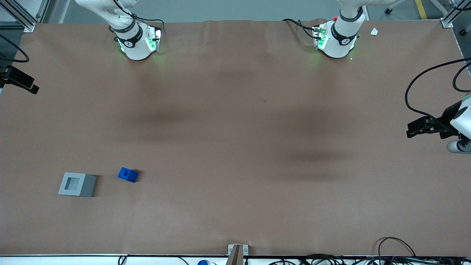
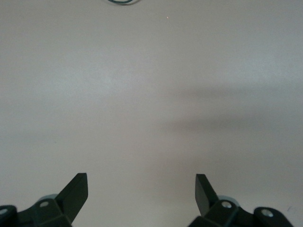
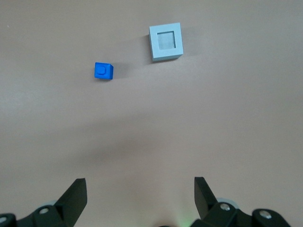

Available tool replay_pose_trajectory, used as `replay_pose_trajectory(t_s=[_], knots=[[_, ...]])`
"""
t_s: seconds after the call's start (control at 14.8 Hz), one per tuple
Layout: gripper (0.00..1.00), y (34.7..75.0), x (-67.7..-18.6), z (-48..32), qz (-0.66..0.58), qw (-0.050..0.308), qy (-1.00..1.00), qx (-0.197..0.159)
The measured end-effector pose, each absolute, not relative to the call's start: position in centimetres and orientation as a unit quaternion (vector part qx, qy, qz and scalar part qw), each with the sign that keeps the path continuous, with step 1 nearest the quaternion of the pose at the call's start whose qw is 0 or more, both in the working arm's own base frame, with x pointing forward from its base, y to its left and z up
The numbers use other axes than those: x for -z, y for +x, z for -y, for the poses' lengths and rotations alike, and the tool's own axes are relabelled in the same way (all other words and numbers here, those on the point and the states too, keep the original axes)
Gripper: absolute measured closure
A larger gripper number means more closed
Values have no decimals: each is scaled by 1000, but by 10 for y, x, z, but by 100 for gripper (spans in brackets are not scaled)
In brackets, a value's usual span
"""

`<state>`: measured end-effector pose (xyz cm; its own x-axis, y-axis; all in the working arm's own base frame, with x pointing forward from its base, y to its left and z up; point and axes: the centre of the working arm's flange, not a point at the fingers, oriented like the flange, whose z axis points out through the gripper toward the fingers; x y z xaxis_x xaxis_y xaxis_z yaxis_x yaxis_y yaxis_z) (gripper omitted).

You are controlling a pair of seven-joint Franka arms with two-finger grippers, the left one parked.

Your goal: Insert blue part into gray base with right arm

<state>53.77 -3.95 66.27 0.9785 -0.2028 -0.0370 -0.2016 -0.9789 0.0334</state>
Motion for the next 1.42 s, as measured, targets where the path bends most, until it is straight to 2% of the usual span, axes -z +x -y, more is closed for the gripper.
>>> replay_pose_trajectory(t_s=[0.61,0.88,1.15,1.42], knots=[[0,553,-639,36,98,13,995,34],[0,594,-579,34,99,-8,994,45],[0,641,-501,31,99,-10,995,32],[0,667,-410,-2,84,-9,996,16]])
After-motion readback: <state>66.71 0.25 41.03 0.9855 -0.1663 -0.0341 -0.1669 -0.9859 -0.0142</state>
